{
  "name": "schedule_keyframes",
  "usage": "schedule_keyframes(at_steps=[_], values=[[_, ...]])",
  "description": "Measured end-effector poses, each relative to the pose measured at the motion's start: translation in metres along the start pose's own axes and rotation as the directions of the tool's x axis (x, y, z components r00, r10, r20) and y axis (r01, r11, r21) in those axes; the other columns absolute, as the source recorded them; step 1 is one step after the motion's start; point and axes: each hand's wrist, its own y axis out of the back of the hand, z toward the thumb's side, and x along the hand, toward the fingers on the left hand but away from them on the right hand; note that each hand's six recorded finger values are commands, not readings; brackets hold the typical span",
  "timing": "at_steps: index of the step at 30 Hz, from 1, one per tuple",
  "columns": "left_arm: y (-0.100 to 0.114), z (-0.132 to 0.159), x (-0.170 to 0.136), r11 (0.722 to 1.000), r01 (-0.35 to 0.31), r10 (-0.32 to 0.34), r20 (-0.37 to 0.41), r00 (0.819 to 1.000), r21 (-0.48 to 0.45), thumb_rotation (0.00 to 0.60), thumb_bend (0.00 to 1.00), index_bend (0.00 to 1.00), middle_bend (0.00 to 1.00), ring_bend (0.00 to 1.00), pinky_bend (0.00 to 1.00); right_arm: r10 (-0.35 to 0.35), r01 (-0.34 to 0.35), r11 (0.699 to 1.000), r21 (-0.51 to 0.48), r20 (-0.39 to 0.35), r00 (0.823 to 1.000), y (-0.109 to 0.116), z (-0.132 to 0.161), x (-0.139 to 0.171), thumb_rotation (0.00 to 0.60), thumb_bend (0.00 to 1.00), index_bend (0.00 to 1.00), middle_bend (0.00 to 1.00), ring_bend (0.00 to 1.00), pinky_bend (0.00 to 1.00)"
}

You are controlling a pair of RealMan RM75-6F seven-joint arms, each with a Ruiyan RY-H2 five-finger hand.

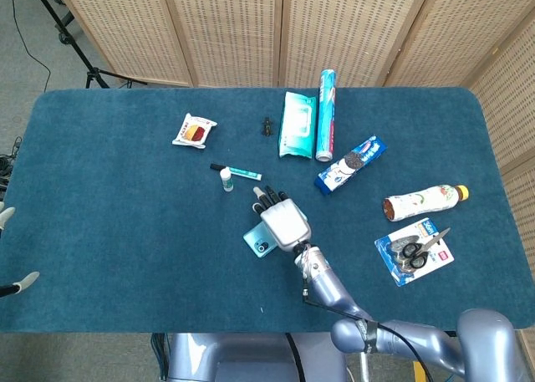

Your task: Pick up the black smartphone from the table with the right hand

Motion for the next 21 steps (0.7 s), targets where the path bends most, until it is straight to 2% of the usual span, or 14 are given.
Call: schedule_keyframes(at_steps=[5, 8, 10, 12, 17, 21], values=[[0.001, 0.0, -0.001, 1.0, -0.003, 0.003, 0.003, 1.0, -0.004, 0.6, 0.0, 0.0, 0.0, 0.0, 0.0, -0.044, 0.044, 0.999, -0.032, 0.005, 0.999, 0.019, -0.016, 0.019, 0.6, 0.27, 0.29, 0.09, 0.08, 0.24], [0.002, 0.0, -0.002, 1.0, -0.005, 0.005, 0.007, 1.0, -0.005, 0.6, 0.0, 0.0, 0.0, 0.0, 0.0, -0.076, 0.076, 0.996, -0.044, 0.016, 0.997, 0.027, -0.035, 0.038, 0.6, 0.14, 0.19, 0.03, 0.01, 0.15], [0.002, 0.001, -0.003, 1.0, -0.006, 0.006, 0.01, 1.0, -0.004, 0.6, 0.0, 0.0, 0.0, 0.0, 0.0, -0.089, 0.091, 0.994, -0.055, 0.034, 0.995, 0.029, -0.052, 0.055, 0.6, 0.02, 0.08, 0.0, 0.0, 0.07], [0.002, 0.001, -0.003, 1.0, -0.005, 0.005, 0.015, 1.0, -0.001, 0.6, 0.0, 0.0, 0.0, 0.0, 0.0, -0.094, 0.097, 0.993, -0.062, 0.049, 0.994, 0.03, -0.067, 0.07, 0.6, 0.0, 0.04, 0.0, 0.0, 0.03], [0.001, 0.003, -0.005, 1.0, 0.0, 0.0, 0.04, 0.999, 0.02, 0.6, 0.0, 0.0, 0.0, 0.0, 0.0, -0.138, 0.147, 0.986, -0.072, 0.117, 0.983, 0.035, -0.114, 0.115, 0.6, 0.0, 0.03, 0.0, 0.0, 0.0], [-0.001, 0.006, -0.006, 0.999, -0.017, 0.015, 0.044, 0.999, 0.032, 0.6, 0.0, 0.0, 0.0, 0.0, 0.0, -0.204, 0.226, 0.97, -0.089, 0.203, 0.958, 0.042, -0.153, 0.157, 0.6, 0.0, 0.03, 0.0, 0.0, 0.0]])
